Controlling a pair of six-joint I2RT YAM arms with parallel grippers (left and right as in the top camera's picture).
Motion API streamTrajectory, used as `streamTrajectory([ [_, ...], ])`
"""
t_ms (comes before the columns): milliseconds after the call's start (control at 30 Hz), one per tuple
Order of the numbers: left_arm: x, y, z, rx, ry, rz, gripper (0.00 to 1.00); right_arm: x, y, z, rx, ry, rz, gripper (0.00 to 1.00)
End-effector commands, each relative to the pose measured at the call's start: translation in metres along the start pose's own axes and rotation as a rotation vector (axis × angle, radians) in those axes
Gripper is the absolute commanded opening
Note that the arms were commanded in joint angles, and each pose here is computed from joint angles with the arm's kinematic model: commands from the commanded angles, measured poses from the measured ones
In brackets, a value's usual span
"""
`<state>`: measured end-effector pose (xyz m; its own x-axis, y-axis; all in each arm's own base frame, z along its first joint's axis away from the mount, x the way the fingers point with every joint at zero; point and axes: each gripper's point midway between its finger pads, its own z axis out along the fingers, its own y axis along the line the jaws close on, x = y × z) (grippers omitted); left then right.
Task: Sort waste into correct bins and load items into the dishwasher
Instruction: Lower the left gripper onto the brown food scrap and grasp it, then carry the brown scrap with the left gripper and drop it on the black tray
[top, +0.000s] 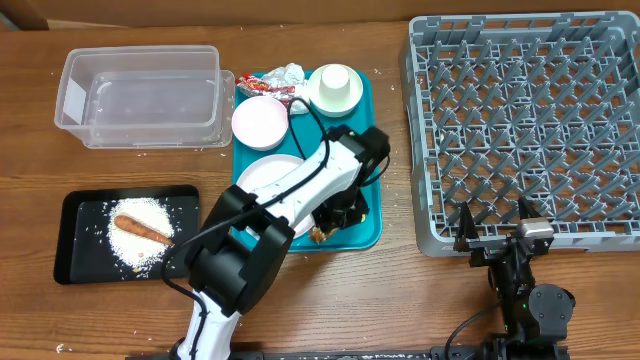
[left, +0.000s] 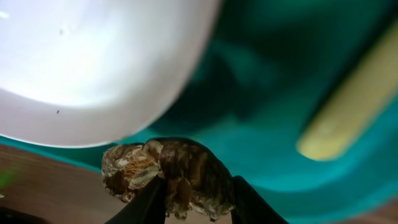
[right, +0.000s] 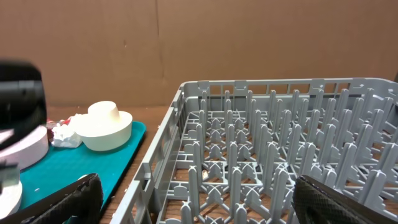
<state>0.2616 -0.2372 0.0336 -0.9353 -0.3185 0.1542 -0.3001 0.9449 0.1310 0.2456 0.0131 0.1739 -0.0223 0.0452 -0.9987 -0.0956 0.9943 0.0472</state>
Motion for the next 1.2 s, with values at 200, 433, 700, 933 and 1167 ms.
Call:
streamTrajectory([
  [200,-0.021,0.003,-0.066,-0.011,-0.121,0.040,0.34,0.002,-0.004,0.000,0.017,-0.005,0.006,1.00],
  [433,-0.061,0.096,-0.089,-0.254,-0.161,-0.140,0.35,0.002,-0.004,0.000,0.017,-0.005,0.006,1.00],
  [700,-0.112,0.174,-0.087,-0.236,-0.074,-0.360,0.36,0.002,-0.004,0.000,0.017,-0.004,0.007,1.00],
  [933,-0.137,0.252,-0.079,-0.217,0.005,-0.553,0.36,0.002,-0.004,0.000,0.017,-0.005,0.007,1.00],
  [1167,-0.138,0.300,-0.067,-0.186,0.093,-0.668,0.37,0.002,-0.004,0.000,0.017,-0.005,0.006,1.00],
])
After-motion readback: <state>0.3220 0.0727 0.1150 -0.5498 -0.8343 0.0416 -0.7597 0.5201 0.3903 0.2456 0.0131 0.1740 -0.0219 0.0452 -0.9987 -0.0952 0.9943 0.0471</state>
